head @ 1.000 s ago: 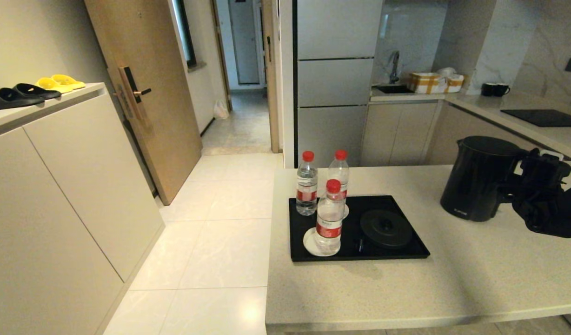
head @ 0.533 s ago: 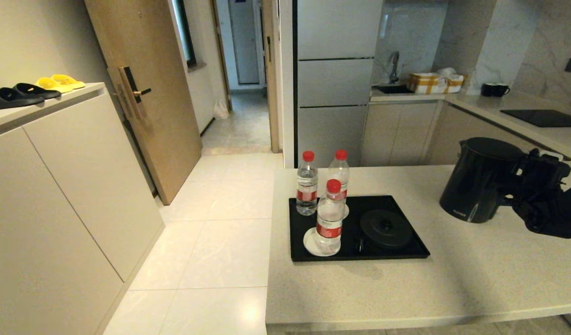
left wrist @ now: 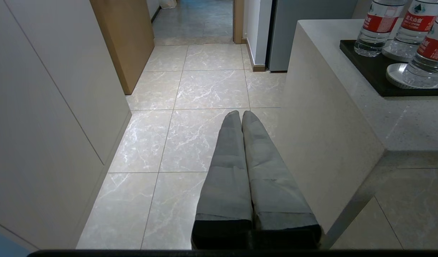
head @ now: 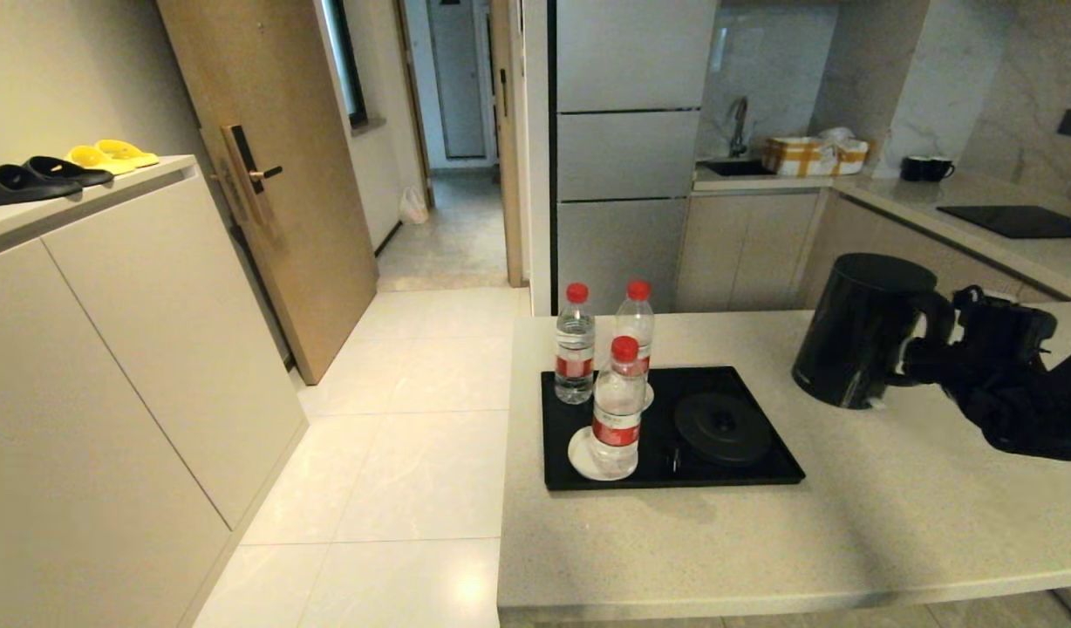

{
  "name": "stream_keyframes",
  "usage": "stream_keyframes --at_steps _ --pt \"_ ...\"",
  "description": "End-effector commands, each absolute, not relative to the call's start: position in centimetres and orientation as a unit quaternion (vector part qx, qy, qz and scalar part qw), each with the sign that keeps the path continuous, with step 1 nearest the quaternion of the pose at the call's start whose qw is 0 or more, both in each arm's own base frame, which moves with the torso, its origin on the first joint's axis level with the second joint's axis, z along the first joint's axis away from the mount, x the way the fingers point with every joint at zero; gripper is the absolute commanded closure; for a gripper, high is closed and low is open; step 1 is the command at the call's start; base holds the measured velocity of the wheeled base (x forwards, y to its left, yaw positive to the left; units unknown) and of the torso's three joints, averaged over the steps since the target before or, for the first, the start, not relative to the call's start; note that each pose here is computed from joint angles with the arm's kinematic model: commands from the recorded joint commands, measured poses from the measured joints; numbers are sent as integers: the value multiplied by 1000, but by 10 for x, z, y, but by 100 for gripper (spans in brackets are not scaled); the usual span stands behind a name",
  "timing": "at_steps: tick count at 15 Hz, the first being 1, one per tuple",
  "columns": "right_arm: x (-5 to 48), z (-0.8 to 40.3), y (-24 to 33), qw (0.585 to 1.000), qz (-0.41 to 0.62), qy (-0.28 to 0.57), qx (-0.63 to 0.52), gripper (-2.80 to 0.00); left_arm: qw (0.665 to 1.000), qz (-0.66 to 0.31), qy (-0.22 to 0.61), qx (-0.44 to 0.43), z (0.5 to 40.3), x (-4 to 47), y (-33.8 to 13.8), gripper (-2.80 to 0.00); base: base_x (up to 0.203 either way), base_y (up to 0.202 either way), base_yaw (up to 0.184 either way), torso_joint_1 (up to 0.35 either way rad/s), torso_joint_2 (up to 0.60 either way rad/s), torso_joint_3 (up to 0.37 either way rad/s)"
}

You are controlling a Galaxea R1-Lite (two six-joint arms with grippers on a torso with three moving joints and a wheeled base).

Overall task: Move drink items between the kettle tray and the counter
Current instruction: Place it on the right, then pick up the bottled water

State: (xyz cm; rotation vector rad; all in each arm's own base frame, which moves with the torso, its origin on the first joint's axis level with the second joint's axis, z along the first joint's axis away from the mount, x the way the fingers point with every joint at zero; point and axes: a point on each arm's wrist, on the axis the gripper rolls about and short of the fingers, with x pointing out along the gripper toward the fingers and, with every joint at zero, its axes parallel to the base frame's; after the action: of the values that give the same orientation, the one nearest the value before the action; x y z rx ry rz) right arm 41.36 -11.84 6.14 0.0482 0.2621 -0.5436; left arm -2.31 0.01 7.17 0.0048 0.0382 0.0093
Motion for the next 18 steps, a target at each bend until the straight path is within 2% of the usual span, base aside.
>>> stream_keyframes --at_steps 1,7,14,18 --pt "407 67 -92 963 -236 131 20 -280 1000 5 20 2 72 -23 0 0 0 0 0 0 0 0" --pt "404 67 -88 965 -229 127 17 -280 1000 5 20 2 72 -23 0 0 0 0 0 0 0 0" --pt "393 67 -46 977 -173 128 6 -280 1000 5 20 2 72 -23 0 0 0 0 0 0 0 0" --pt "374 80 0 986 -116 121 -2 -280 1000 5 20 2 72 -23 0 0 0 0 0 0 0 0"
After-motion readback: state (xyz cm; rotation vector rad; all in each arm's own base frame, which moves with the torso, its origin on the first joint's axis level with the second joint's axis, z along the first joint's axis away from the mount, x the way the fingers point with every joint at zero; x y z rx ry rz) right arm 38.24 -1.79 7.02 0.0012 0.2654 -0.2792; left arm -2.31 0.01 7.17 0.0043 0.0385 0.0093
